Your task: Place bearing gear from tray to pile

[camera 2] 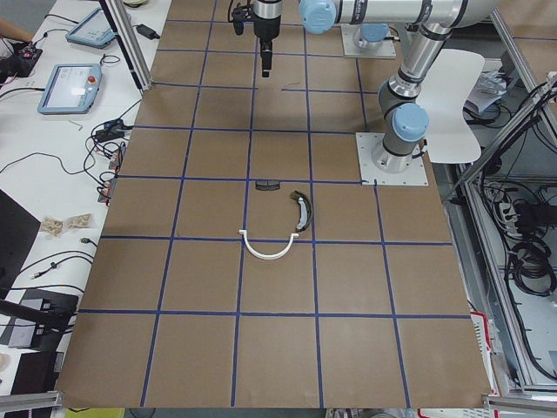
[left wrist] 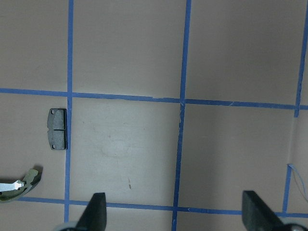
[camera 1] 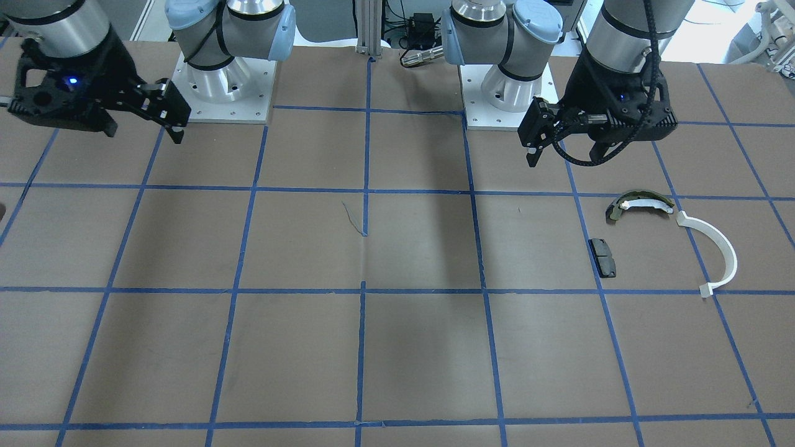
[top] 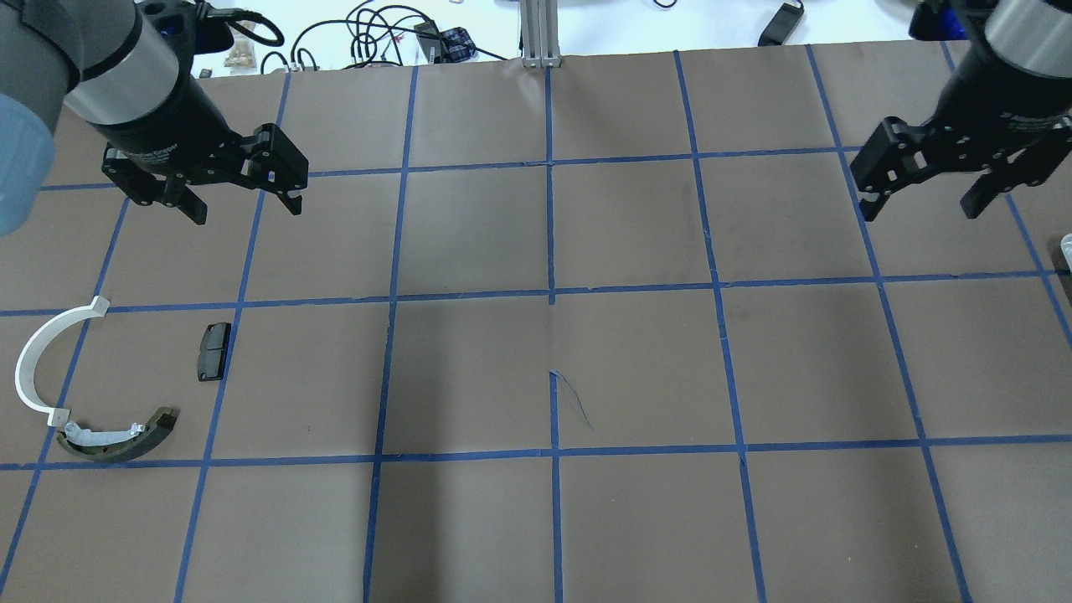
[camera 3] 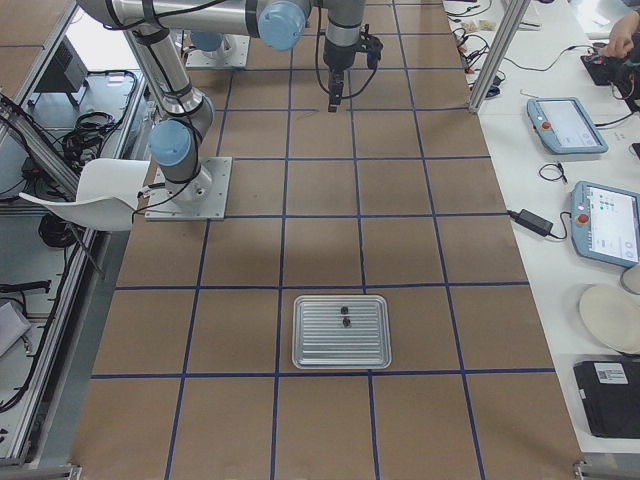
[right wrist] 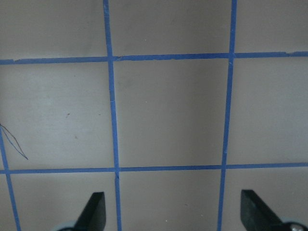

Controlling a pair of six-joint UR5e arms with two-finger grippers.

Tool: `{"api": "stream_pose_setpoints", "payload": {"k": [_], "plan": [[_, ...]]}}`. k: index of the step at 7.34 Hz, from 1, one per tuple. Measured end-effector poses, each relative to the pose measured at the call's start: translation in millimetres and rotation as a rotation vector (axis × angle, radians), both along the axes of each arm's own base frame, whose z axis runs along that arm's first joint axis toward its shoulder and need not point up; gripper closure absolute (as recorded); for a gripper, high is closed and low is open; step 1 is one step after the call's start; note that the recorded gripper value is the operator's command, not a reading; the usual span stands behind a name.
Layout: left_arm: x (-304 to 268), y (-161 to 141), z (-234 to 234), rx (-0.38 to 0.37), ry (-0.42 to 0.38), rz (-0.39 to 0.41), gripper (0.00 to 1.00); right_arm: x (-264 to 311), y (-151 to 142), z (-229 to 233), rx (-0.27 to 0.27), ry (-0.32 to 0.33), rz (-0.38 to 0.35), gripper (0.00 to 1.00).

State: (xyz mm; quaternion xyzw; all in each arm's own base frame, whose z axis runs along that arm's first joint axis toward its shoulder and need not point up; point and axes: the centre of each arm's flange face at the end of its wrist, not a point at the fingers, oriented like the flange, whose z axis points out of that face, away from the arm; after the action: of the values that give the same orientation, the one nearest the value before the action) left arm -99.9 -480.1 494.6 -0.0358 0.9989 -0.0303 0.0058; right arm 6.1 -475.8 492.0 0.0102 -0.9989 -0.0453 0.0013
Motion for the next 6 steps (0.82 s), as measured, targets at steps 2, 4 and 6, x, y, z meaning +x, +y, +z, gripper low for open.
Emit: {"api": "stream_pose_setpoints", "payload": {"k": [2, 4, 6], "plan": [[0, 0, 0, -0.001, 0.000, 0.001, 0.00, -77, 0, -7, 0.016, -0.016, 0.168, 0.00], [0, 0, 1, -0.001, 0.000, 0.001, 0.00, -154, -5, -27, 0.039, -0.005, 0.312, 0.00], [1, 1, 1, -0.002, 0.000, 0.001, 0.00, -225, -16, -52, 0.011, 0.020, 0.502, 0.00]]}}
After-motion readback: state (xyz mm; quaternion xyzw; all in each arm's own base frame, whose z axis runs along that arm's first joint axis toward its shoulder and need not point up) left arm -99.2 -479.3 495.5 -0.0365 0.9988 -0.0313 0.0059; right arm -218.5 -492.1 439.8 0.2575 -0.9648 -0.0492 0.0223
